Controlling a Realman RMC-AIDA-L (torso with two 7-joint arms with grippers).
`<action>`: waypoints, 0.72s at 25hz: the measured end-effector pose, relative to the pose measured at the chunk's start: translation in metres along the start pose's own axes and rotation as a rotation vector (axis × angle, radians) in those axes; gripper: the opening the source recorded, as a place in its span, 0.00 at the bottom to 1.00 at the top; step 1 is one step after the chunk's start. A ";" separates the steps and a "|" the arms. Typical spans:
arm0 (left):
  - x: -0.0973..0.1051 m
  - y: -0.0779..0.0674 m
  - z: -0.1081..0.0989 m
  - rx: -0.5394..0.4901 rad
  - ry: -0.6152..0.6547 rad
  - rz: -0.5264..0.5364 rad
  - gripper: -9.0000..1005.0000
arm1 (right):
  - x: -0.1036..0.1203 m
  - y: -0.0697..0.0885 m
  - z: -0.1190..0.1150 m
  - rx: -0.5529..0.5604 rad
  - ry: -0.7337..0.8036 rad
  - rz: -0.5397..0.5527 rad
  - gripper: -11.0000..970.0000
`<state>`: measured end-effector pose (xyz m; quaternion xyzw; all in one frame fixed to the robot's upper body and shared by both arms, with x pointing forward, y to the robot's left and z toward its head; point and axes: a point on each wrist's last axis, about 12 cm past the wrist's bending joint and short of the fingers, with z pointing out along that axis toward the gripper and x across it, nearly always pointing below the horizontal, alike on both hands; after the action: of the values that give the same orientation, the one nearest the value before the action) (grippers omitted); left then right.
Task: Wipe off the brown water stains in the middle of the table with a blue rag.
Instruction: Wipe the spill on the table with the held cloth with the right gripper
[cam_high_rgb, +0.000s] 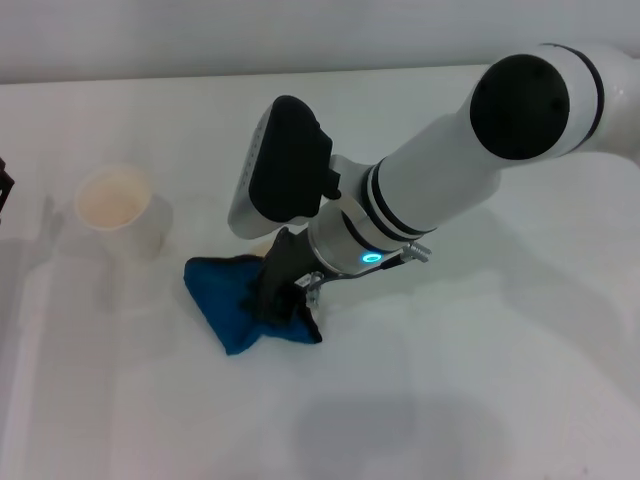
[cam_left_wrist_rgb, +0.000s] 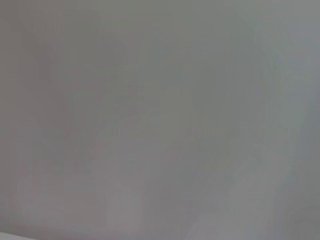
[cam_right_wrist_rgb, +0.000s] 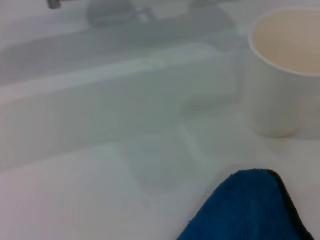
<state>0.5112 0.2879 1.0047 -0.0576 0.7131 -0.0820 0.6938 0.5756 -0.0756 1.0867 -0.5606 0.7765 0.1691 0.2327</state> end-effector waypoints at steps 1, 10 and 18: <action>0.000 0.000 0.000 0.000 0.000 0.000 0.87 | 0.001 0.000 0.001 0.011 -0.005 -0.002 0.17; 0.000 -0.001 0.001 0.002 -0.002 0.000 0.87 | 0.008 -0.005 0.007 0.083 -0.045 0.014 0.17; -0.001 0.000 0.001 0.003 -0.002 0.000 0.87 | 0.025 -0.036 0.001 0.188 -0.035 0.096 0.17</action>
<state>0.5123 0.2875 1.0054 -0.0568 0.7124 -0.0828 0.6946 0.6029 -0.1063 1.0722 -0.4954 0.8107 0.1162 0.2894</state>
